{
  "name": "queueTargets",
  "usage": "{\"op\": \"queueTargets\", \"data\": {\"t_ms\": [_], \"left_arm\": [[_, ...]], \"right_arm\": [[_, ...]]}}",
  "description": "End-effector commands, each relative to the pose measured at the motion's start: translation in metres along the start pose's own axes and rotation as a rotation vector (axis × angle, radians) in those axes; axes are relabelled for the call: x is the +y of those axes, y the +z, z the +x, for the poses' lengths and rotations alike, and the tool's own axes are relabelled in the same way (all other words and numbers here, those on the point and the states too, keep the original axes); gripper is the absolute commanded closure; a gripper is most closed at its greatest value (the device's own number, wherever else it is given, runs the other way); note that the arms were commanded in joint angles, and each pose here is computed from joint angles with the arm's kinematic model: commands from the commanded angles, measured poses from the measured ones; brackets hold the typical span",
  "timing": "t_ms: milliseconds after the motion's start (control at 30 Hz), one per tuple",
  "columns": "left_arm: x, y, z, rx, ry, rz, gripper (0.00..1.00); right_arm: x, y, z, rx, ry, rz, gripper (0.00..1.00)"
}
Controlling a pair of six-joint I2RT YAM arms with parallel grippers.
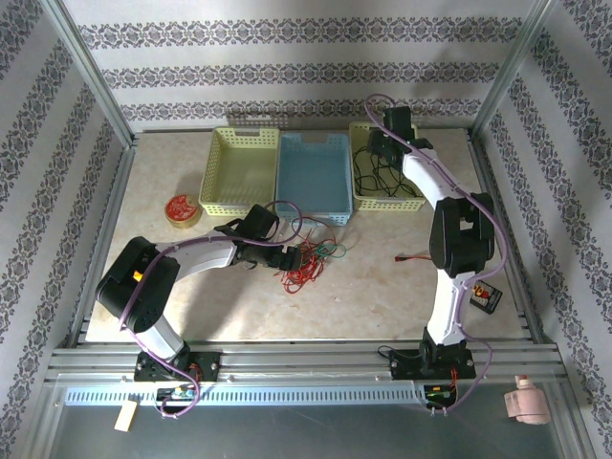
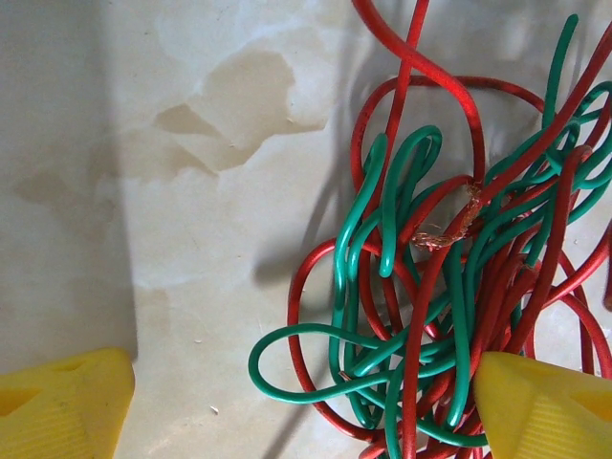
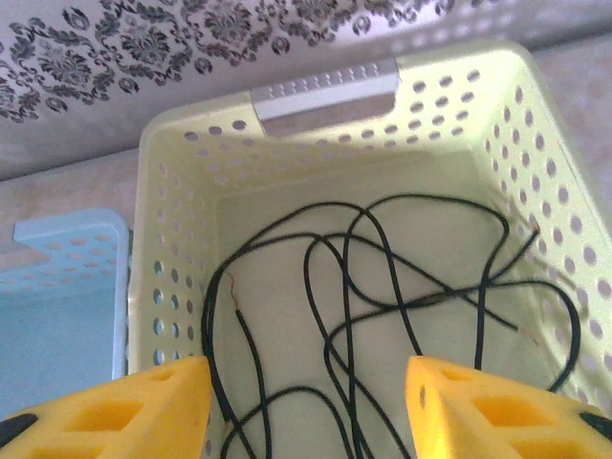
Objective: Untangle the cables
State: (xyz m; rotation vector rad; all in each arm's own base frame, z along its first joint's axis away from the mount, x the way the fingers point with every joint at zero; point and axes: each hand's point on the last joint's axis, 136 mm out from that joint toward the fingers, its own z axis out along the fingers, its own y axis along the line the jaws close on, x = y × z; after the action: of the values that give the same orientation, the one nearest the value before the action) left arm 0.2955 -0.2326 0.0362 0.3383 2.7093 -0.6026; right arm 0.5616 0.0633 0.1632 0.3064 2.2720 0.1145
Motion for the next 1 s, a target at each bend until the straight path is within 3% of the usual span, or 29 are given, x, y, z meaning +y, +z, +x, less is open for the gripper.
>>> {"op": "queueTargets", "data": {"t_ms": [0, 200, 433, 667, 967], "left_arm": [[0.004, 0.001, 0.004, 0.025, 0.000, -0.040, 0.08], [0.003, -0.002, 0.000, 0.007, 0.000, -0.035, 0.08], [0.003, -0.007, -0.003, -0.032, 0.004, -0.032, 0.08], [0.002, -0.020, -0.011, -0.100, 0.001, -0.038, 0.09], [-0.001, -0.019, -0.005, -0.077, 0.017, -0.021, 0.09]], "right_arm": [[0.000, -0.042, -0.020, -0.084, 0.026, -0.020, 0.41], [0.041, -0.109, 0.014, -0.087, -0.077, -0.212, 0.41], [0.113, -0.164, 0.143, 0.169, -0.266, -0.544, 0.43], [0.118, -0.155, 0.233, 0.356, -0.279, -0.511, 0.46], [0.098, -0.113, 0.254, 0.381, -0.256, -0.328, 0.58]]}}
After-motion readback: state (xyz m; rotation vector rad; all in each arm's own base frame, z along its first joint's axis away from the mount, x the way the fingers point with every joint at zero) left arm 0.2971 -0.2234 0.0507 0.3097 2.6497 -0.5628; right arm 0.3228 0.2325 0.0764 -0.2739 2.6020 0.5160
